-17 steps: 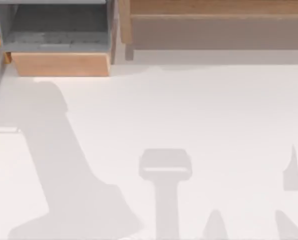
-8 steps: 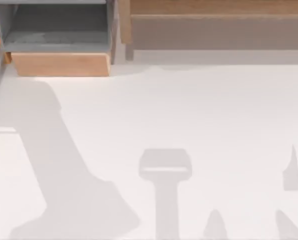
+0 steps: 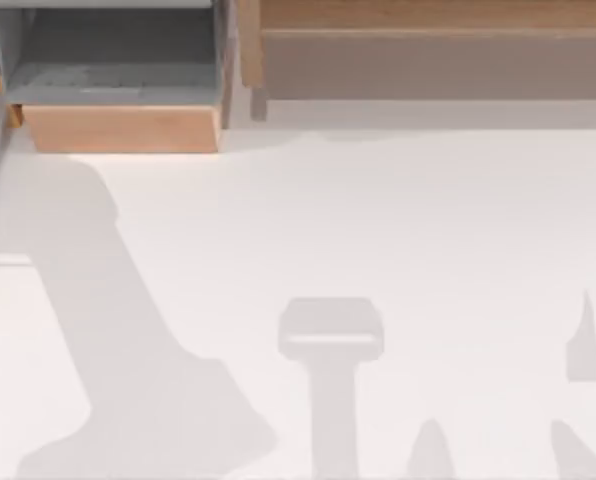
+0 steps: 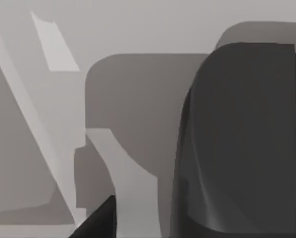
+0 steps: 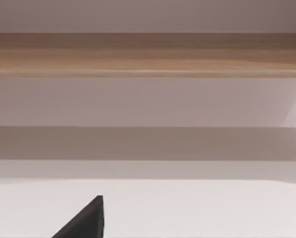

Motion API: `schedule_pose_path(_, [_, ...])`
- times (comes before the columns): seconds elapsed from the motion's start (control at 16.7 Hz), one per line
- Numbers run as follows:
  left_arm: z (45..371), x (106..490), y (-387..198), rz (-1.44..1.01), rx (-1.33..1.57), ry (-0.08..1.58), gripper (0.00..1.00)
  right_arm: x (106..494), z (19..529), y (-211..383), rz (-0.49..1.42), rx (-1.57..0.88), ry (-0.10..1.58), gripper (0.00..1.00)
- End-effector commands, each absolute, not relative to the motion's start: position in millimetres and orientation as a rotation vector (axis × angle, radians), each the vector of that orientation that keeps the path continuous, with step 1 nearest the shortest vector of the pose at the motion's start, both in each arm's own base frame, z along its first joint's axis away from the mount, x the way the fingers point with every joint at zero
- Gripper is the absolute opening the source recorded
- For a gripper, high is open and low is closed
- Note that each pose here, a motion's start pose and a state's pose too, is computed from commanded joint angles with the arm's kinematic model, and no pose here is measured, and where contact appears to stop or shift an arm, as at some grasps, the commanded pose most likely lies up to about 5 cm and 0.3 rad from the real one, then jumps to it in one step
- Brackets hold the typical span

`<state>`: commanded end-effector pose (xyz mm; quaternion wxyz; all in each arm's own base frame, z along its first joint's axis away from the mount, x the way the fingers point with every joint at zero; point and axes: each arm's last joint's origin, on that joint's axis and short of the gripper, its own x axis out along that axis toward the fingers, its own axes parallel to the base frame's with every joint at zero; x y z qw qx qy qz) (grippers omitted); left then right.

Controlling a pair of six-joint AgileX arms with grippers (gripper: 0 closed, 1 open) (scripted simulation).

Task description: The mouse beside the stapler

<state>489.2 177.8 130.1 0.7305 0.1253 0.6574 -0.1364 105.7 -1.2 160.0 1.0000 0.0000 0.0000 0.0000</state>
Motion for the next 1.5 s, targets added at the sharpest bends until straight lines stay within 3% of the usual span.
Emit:
schedule_pose_path(0.6, [130, 489, 178, -0.3, 0.276, 1.447, 0.02, 106, 160, -1, 0.0, 0.0, 0.0, 1.0])
schedule_pose_path(1.2, [132, 489, 179, -0.298, 0.277, 1.444, 0.0, 106, 160, -1, 0.0, 0.0, 0.0, 1.0])
schedule_pose_path(1.5, [166, 475, 181, -0.234, 0.211, 1.417, 0.0, 106, 160, -1, 0.0, 0.0, 0.0, 1.0])
